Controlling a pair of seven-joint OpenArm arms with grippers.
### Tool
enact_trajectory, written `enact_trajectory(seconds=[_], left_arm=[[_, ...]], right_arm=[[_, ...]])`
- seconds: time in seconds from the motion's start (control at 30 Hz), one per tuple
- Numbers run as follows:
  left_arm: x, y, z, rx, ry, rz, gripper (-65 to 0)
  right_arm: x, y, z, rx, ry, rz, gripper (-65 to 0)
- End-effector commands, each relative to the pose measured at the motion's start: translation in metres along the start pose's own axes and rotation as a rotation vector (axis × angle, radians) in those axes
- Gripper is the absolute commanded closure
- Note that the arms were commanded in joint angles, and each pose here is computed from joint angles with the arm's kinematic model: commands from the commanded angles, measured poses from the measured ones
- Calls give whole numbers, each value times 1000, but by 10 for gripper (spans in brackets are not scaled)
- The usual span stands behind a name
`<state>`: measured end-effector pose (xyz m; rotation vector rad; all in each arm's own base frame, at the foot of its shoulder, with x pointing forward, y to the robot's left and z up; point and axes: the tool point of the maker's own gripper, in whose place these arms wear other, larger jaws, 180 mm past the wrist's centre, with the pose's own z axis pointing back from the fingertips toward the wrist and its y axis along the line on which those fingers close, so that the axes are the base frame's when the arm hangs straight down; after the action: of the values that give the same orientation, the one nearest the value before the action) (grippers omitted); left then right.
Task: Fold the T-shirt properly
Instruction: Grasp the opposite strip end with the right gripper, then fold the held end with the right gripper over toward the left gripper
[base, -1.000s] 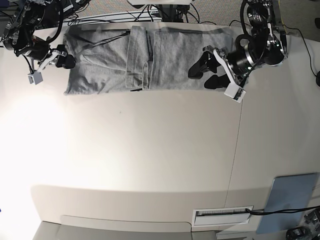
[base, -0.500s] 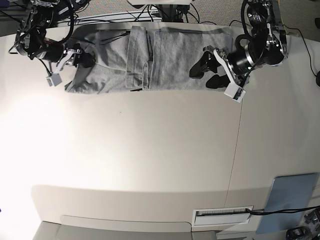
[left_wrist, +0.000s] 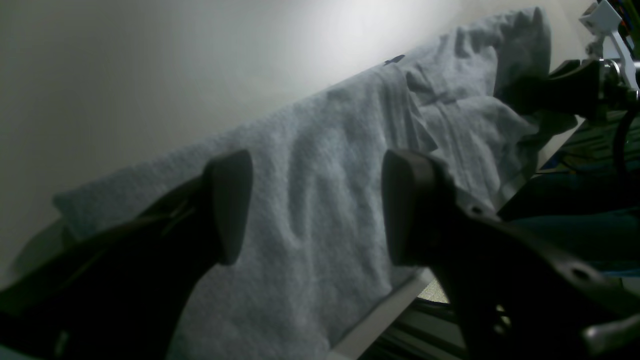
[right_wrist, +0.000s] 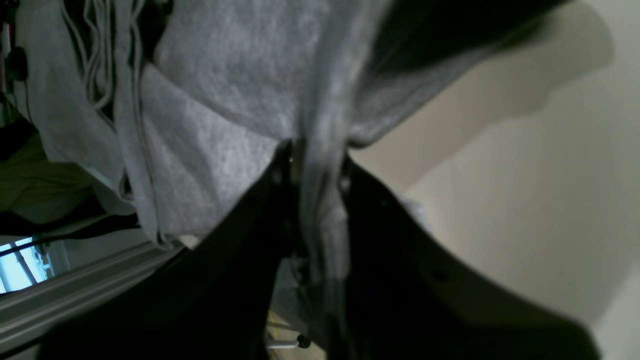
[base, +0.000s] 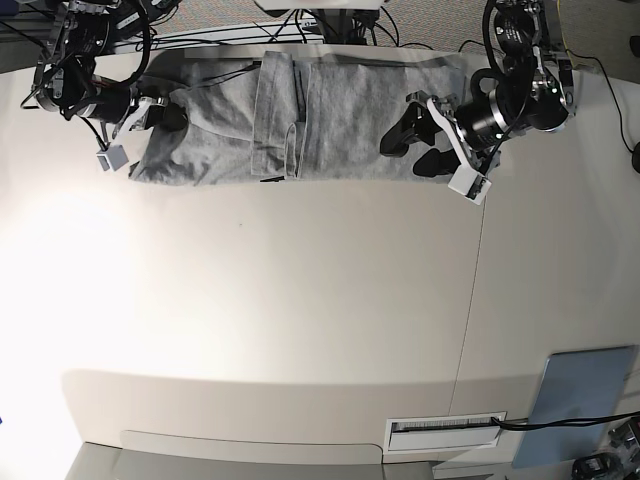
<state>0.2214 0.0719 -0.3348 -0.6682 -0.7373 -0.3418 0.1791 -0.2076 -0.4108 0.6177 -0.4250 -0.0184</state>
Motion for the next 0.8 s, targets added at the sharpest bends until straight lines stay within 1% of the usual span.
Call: enact_trajectory(seconds=[0.0,0.07,0.13,0.23,0.33,0.4,0.47,0.6,0.67,0.77], left_arm=[[10,-4,2,-12,-39,-19,-410],[9,-1,2,4,-30,-27,-410],[8,1,2,14,-23,-31,-410],[7,1,2,16,-22,-32,-410],[3,1,3,17,-13,-25,-410],[-3,2,2,18,1,-11,-410],[-13,6,2,36,25,-4,-410],[-31,15,3,89,64,0,-410],[-39,19,5,116,83,-6,-410],[-48,26,9,171,88,-23,-410]], right_arm=[[9,-6,11,-25,-26,16,0],[20,-14,25,-61,-77,15,0],[35,-20,46,-112,-146,30,0],[59,-21,78,-189,-223,104,0],[71,-9,93,-233,-253,187,0],[71,4,94,-246,-255,233,0],[70,23,92,-239,-266,275,0],[58,75,79,-205,-262,367,0],[52,103,69,-180,-257,409,0],[44,142,49,-110,-245,462,0]])
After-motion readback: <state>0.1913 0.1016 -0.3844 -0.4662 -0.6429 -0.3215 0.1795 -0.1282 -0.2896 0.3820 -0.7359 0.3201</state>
